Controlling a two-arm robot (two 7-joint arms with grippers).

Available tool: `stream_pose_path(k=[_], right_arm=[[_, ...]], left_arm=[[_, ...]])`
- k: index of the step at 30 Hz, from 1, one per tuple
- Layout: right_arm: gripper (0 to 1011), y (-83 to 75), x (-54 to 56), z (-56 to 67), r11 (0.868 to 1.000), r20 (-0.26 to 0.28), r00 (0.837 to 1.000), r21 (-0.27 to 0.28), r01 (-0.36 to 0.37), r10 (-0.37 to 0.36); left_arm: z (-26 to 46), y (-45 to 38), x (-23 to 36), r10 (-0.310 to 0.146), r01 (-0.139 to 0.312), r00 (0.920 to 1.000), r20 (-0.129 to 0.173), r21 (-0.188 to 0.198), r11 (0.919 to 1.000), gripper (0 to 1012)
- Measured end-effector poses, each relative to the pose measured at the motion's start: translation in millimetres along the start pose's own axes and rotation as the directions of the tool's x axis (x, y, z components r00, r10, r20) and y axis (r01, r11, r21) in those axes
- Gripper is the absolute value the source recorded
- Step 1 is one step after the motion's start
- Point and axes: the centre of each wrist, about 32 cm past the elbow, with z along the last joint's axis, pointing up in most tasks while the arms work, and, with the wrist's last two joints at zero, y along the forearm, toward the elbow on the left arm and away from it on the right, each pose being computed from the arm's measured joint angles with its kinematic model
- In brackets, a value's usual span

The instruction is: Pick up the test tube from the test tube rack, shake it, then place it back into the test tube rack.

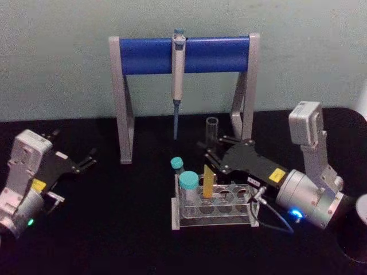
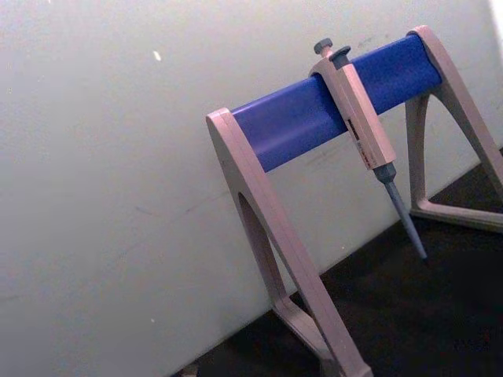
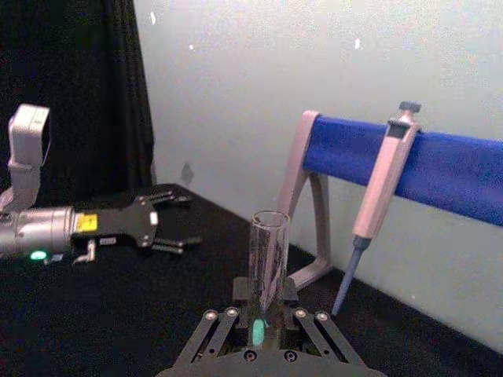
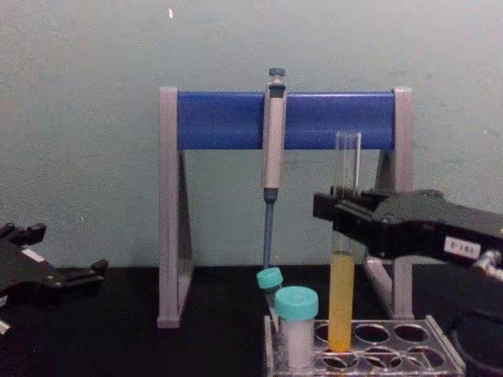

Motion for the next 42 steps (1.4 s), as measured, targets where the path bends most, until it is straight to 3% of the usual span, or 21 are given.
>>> stream_pose_path(k=[12,28,42], right_arm=[[233,9.0,13.7,8.9,0.997,-0.001,0.998,0.044,0.071,-0.071],[234,20.9,25.2,7.7,0.991,0.012,0.992,0.050,0.128,-0.128],[233,11.5,31.5,10.4,0.981,0.031,0.982,0.052,0.185,-0.187]], left_arm=[[0.0,0.0,0.0,0.000,0.000,1.0000,0.000,0.000,1.0000,1001],[0.0,0.0,0.0,0.000,0.000,1.0000,0.000,0.000,1.0000,1001],[0.0,0.0,0.0,0.000,0.000,1.0000,0.000,0.000,1.0000,1001]])
